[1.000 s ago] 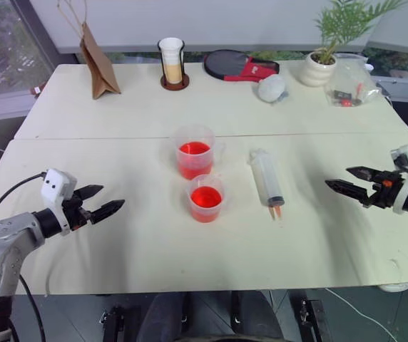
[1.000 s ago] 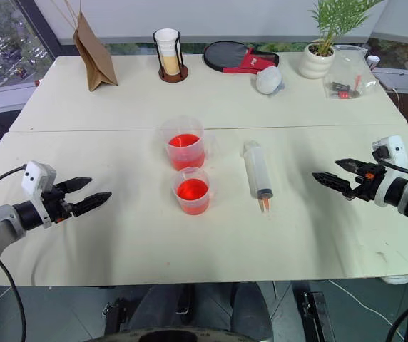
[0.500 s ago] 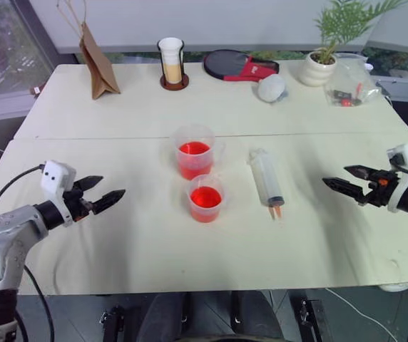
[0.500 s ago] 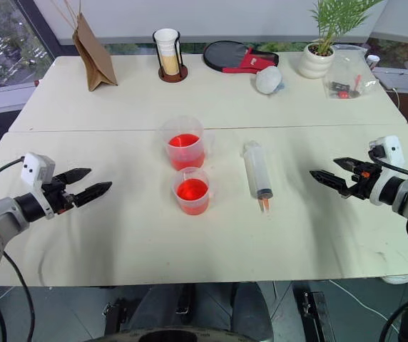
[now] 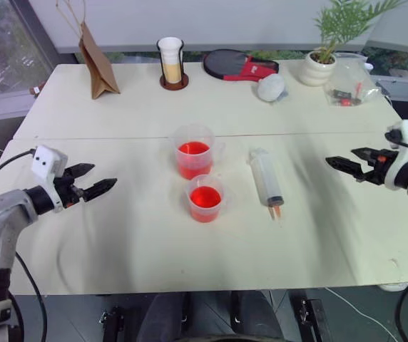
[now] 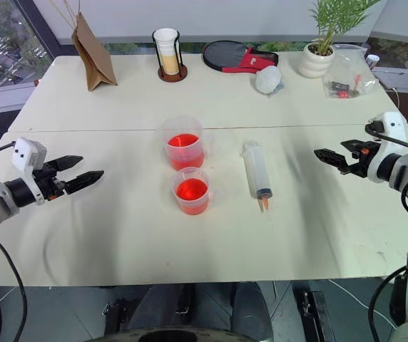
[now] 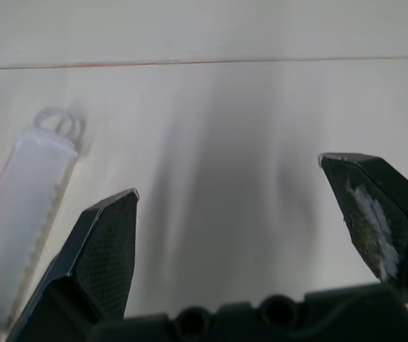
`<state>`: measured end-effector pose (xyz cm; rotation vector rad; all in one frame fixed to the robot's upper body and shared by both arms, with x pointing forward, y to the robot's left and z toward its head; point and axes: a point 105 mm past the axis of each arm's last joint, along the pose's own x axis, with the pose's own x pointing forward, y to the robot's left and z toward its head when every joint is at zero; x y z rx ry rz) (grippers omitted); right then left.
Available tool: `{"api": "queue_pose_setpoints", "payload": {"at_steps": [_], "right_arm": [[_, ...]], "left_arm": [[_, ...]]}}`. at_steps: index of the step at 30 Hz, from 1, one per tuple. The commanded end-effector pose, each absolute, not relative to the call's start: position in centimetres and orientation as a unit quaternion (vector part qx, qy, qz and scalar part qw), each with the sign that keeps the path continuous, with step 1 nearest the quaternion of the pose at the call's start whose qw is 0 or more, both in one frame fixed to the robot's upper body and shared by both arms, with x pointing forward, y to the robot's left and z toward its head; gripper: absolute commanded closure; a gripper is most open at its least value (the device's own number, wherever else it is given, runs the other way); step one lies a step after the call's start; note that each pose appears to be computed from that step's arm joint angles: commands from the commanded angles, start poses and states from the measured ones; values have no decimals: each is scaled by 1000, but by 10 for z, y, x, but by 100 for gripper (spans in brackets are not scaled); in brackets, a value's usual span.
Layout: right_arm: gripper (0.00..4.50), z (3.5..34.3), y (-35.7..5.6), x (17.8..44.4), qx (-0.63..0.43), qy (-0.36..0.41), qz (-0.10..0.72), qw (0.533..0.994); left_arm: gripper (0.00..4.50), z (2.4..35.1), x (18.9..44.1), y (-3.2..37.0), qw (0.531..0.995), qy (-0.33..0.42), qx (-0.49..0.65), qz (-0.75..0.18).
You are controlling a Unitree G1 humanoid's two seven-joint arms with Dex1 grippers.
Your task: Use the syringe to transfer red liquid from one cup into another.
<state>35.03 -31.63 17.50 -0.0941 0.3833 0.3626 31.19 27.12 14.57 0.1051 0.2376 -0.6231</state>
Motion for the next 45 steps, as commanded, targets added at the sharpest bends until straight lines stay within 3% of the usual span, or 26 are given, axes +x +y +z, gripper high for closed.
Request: {"api": "queue_pose_setpoints", "payload": {"at_steps": [1, 6, 15, 29, 32, 35, 37, 42, 45], "right_arm": [[0, 228, -304, 364, -99, 196, 179, 959], [0, 244, -265, 374, -85, 279, 226, 930], [0, 216, -198, 377, -7, 429, 284, 857], [0, 159, -163, 398, -47, 492, 262, 829], [93, 151, -160, 401, -64, 495, 256, 828], [245, 149, -152, 403, -48, 495, 255, 829], [309, 150, -149, 403, -41, 495, 253, 830], [309, 163, -155, 406, -2, 479, 235, 846], [309, 239, -152, 427, 31, 325, 286, 901]], "left_arm": [[6, 176, 307, 258, 908, 125, 114, -383], [6, 193, 308, 248, 880, 143, 139, -431], [6, 202, 293, 198, 840, 113, 178, -500], [6, 191, 292, 187, 865, 80, 140, -476], [0, 191, 293, 188, 868, 77, 138, -471], [0, 192, 295, 191, 871, 74, 137, -466], [0, 192, 296, 193, 873, 73, 138, -462], [0, 194, 301, 203, 879, 73, 148, -447], [0, 198, 305, 214, 887, 68, 138, -436]]}}
